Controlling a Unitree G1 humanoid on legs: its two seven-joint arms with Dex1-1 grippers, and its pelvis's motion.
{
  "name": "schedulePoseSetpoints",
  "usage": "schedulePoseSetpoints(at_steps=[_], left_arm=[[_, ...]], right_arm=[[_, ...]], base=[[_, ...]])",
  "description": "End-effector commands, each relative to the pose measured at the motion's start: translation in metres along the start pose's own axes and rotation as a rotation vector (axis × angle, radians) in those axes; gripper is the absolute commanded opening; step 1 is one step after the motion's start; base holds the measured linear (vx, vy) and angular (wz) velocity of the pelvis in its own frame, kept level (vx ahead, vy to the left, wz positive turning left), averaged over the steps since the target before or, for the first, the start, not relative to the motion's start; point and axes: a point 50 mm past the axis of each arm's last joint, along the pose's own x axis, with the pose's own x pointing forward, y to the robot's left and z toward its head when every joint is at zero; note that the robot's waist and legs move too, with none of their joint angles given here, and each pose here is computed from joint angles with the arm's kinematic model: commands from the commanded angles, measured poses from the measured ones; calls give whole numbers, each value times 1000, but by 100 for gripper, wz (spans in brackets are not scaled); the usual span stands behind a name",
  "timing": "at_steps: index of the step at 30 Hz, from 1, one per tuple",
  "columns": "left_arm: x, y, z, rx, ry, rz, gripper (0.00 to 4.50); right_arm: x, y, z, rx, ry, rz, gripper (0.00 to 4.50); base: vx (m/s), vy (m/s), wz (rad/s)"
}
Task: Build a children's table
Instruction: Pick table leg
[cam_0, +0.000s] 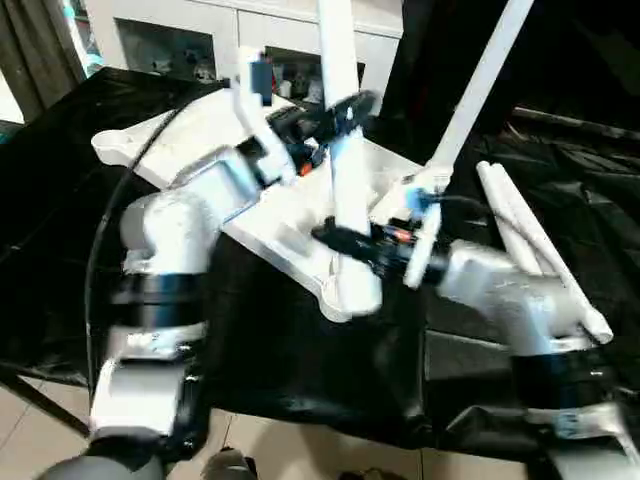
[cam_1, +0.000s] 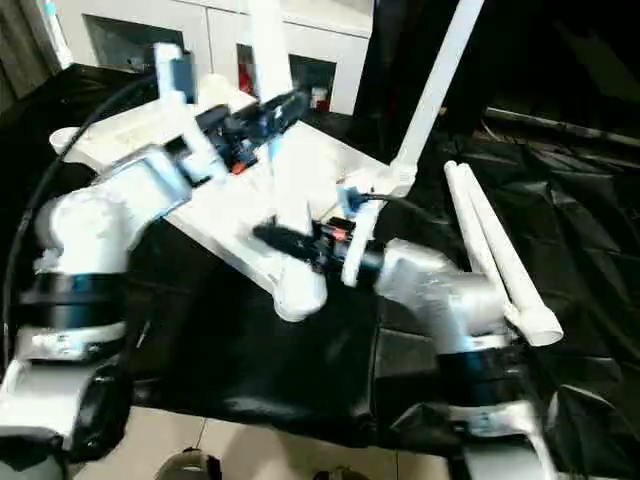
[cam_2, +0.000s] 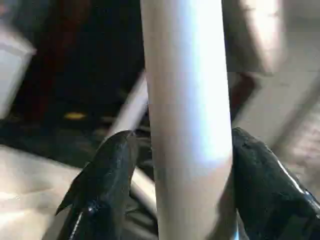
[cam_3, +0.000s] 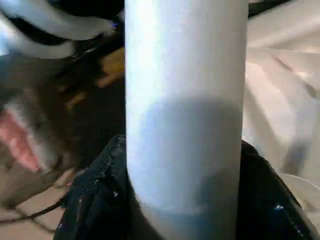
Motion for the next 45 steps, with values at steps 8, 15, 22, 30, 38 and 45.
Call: schedulePoseSetpoints(at_steps=[8,15,22,30,38,45], left_arm=[[5,-2,-8,-72,-39,127,203],[6,-10,0,-51,-99,54,173],[5,-18,4,25,-67,-63,173],[8,-28,3,82,10,-184,173],[10,-32,2,81,18,-220,173],[11,-35,1,79,29,-246,173]], right_arm=[[3,-1,11,-52,-61,-54,191],[6,-2,11,-85,-43,-62,190],[-4,-9,15,-30,-1,-20,271],[-22,-8,14,-58,141,82,272],[-20,-7,12,-64,163,96,272],[-20,-6,5,-44,198,111,272]], base=[[0,0,0],[0,0,0],[0,0,0],[0,0,0],[0,0,0],[0,0,0]])
